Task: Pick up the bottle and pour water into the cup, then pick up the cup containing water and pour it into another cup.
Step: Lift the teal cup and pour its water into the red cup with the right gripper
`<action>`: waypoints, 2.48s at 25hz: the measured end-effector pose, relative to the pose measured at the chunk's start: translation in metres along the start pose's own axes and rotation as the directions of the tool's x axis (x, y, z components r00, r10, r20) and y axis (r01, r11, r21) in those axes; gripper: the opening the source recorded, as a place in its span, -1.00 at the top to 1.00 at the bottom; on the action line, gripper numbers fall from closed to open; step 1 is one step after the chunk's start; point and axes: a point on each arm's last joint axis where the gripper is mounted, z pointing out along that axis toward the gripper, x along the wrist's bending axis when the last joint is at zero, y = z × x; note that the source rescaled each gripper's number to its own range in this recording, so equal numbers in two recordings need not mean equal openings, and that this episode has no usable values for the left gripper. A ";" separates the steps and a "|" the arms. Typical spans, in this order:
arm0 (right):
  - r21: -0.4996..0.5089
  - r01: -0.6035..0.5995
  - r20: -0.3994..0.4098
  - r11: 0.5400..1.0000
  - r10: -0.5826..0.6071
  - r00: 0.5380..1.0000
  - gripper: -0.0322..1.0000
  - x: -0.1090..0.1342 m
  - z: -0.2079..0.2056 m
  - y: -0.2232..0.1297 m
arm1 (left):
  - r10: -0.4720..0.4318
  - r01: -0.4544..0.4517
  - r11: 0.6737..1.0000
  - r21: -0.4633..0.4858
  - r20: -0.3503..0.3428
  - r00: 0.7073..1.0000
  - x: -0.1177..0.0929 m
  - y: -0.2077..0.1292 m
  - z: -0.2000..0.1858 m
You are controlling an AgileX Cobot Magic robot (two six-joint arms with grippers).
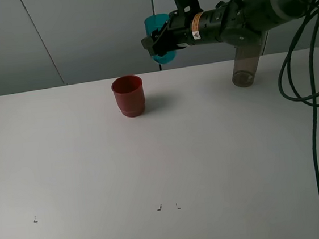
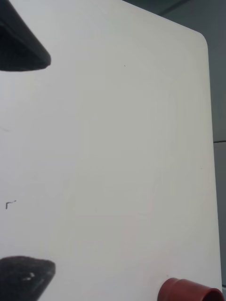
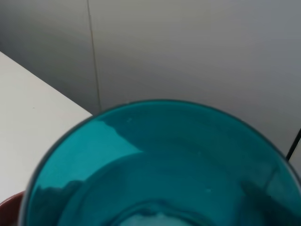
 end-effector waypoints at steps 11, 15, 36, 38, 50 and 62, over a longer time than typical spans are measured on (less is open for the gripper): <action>0.002 0.013 0.030 1.000 -0.013 0.999 0.77 0.002 0.036 0.008 | 0.007 -0.007 1.000 0.000 0.000 1.000 0.000 0.000 0.000; 0.011 0.022 0.037 1.000 -0.023 0.999 0.77 0.004 0.043 0.008 | 0.007 -0.007 1.000 0.000 0.000 1.000 0.000 0.000 0.000; 0.119 0.299 0.028 0.947 -0.304 0.952 0.77 0.028 0.051 0.002 | 0.007 -0.007 1.000 0.000 0.000 1.000 0.000 0.000 0.000; 0.130 0.309 0.031 0.942 -0.316 0.948 0.77 0.027 0.051 0.001 | 0.007 -0.007 1.000 0.000 0.000 1.000 0.000 0.000 0.000; 0.142 0.369 0.017 0.918 -0.375 0.927 0.77 0.034 0.052 0.001 | 0.007 -0.007 1.000 0.000 0.000 1.000 0.000 0.000 0.000; 0.136 0.374 0.052 0.918 -0.383 0.922 0.77 0.032 0.054 0.015 | 0.007 -0.007 1.000 0.000 0.000 1.000 0.000 0.000 0.000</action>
